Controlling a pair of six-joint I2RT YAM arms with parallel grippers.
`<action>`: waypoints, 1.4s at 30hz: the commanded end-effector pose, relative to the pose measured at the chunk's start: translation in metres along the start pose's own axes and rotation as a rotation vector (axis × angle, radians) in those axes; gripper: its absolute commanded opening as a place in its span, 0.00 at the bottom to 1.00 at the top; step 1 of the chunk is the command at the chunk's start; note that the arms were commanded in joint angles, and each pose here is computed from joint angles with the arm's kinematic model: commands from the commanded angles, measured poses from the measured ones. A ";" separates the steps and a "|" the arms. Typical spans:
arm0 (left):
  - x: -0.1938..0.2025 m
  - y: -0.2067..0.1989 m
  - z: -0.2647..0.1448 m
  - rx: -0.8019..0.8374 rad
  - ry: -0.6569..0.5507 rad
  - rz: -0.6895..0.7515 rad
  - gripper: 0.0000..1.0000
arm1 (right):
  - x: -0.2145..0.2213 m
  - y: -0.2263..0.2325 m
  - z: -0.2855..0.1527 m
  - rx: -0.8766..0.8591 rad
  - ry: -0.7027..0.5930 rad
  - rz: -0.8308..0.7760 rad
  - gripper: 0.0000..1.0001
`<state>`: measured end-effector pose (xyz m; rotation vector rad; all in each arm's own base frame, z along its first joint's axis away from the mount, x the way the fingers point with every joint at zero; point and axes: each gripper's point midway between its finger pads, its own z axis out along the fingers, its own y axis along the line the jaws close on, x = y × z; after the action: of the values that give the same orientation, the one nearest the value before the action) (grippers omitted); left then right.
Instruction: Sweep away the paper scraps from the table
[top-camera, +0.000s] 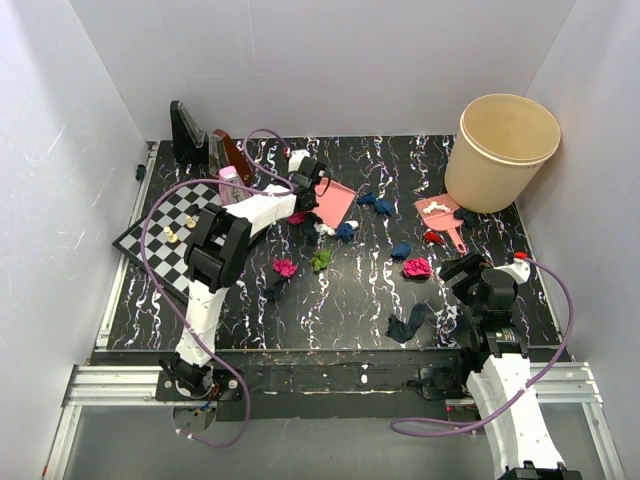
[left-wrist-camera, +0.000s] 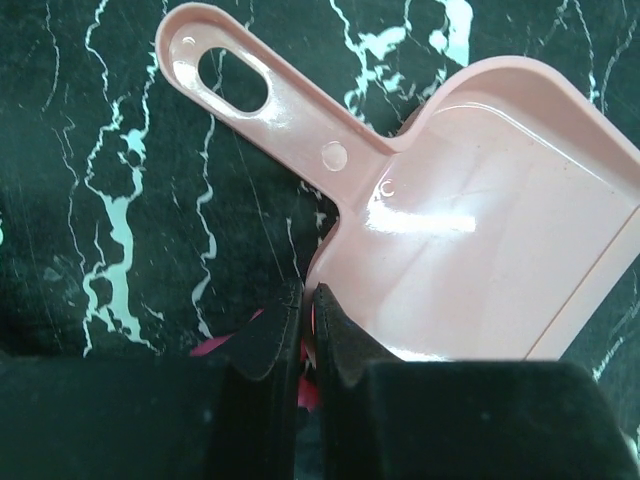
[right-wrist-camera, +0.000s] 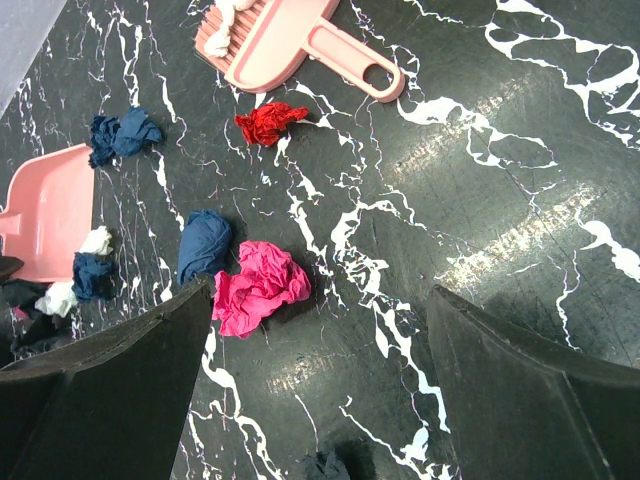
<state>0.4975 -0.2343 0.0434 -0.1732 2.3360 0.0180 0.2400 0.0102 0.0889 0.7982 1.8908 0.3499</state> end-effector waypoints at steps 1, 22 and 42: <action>-0.050 -0.010 -0.052 0.050 -0.116 -0.027 0.03 | -0.012 0.008 -0.001 -0.019 -0.040 0.016 0.93; -0.062 0.018 -0.205 0.150 -0.215 0.094 0.00 | -0.011 0.010 0.000 -0.026 -0.032 0.012 0.93; 0.083 0.176 -0.243 -0.244 0.094 0.137 0.00 | -0.012 0.010 -0.001 -0.031 -0.041 0.018 0.94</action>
<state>0.2409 -0.0862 0.1518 -0.0647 2.4587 0.3751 0.2401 0.0108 0.0879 0.7975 1.8963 0.3522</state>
